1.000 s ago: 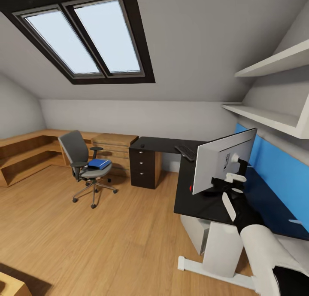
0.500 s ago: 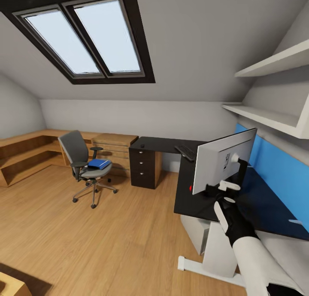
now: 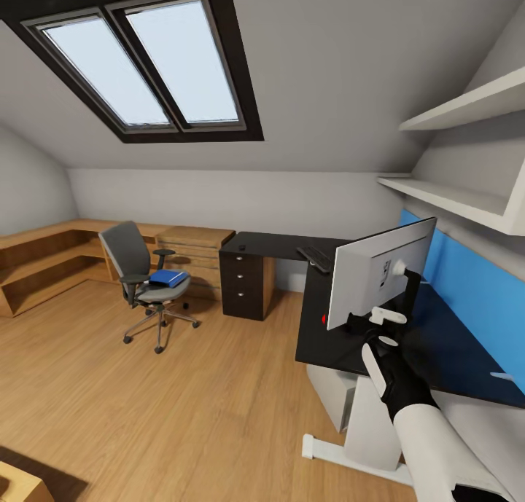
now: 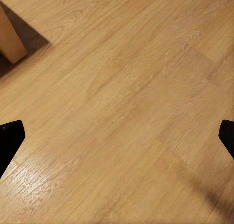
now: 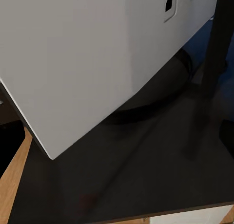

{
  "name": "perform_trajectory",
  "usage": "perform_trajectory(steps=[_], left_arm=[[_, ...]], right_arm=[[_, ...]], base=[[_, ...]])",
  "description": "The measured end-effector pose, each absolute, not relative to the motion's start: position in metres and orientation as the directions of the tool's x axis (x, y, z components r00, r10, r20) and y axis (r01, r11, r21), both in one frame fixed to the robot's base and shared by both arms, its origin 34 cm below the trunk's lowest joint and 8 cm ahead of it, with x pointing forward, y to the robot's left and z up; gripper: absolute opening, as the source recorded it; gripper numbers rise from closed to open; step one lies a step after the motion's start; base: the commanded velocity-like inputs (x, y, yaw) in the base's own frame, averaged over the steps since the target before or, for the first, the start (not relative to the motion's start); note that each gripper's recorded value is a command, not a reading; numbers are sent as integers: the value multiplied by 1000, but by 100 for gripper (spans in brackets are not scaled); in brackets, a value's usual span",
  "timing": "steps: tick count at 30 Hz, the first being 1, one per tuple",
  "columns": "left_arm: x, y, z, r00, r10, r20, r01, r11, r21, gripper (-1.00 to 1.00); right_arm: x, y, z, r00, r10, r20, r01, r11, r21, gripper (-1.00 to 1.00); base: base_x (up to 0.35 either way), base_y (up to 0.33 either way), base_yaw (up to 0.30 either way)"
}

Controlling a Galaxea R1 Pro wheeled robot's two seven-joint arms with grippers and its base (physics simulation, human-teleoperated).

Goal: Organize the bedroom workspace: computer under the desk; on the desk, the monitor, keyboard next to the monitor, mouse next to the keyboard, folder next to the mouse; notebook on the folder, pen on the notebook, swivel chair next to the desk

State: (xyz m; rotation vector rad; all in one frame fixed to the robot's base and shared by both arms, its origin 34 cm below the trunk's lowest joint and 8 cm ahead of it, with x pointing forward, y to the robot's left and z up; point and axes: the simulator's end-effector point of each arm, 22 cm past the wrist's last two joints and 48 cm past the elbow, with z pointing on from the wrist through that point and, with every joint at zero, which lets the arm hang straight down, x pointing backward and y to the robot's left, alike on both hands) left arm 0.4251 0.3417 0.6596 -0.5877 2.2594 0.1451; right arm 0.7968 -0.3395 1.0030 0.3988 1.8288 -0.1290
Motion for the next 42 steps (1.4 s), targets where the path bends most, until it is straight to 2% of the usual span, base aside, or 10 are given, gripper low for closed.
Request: perform_trajectory(steps=[8,35,42], left_arm=[[426,341,660,-587,-366,-722,-454,887,-80,100],[430,341,665,-574,-366,-733,-454,887,-88,100],[431,342,666,-572,-367,-734,-454,887,-89,100]], right_arm=[[797,-336,1005,-231,207,-951,335,934,122,100],[793,-338,1017,-182,205,-962,338,932,134,100],[792,-338,1018,-178,204,-963,338,931,135,100]], base=[[0,212,-96],[0,305,-237],[15,300,-127]])
